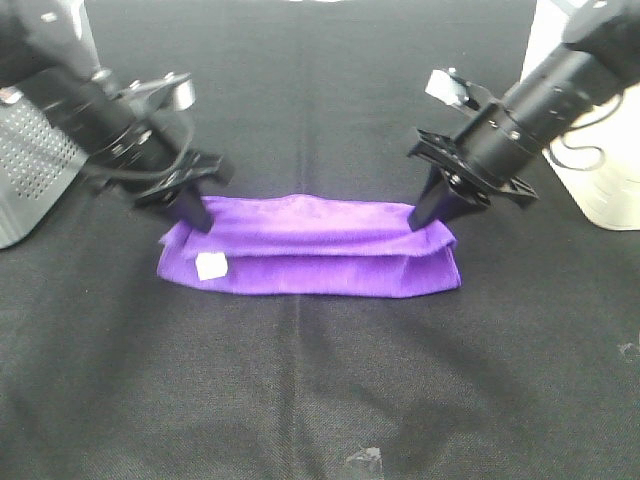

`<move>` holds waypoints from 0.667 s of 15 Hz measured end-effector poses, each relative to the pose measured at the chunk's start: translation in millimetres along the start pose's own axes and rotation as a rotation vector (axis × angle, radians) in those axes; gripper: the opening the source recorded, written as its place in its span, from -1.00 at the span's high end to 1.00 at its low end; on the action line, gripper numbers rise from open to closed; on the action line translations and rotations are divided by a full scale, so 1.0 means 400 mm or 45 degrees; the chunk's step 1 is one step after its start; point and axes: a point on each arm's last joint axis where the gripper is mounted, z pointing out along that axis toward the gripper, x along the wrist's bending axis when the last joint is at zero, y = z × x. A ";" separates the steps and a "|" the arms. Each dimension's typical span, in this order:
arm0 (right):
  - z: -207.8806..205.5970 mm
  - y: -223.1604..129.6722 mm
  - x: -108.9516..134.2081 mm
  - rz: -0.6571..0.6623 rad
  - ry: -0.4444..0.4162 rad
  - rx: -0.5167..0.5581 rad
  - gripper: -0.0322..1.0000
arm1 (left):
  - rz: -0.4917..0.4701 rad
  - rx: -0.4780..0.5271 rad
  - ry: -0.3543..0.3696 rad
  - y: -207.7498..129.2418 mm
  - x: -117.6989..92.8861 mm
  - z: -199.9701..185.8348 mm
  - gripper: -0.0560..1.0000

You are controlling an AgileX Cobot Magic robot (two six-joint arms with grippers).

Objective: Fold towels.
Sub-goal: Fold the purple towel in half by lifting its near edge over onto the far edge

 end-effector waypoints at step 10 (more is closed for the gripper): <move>0.053 0.122 -0.072 0.046 -0.073 -0.087 0.93 | 0.065 0.018 0.064 0.138 0.083 0.091 0.89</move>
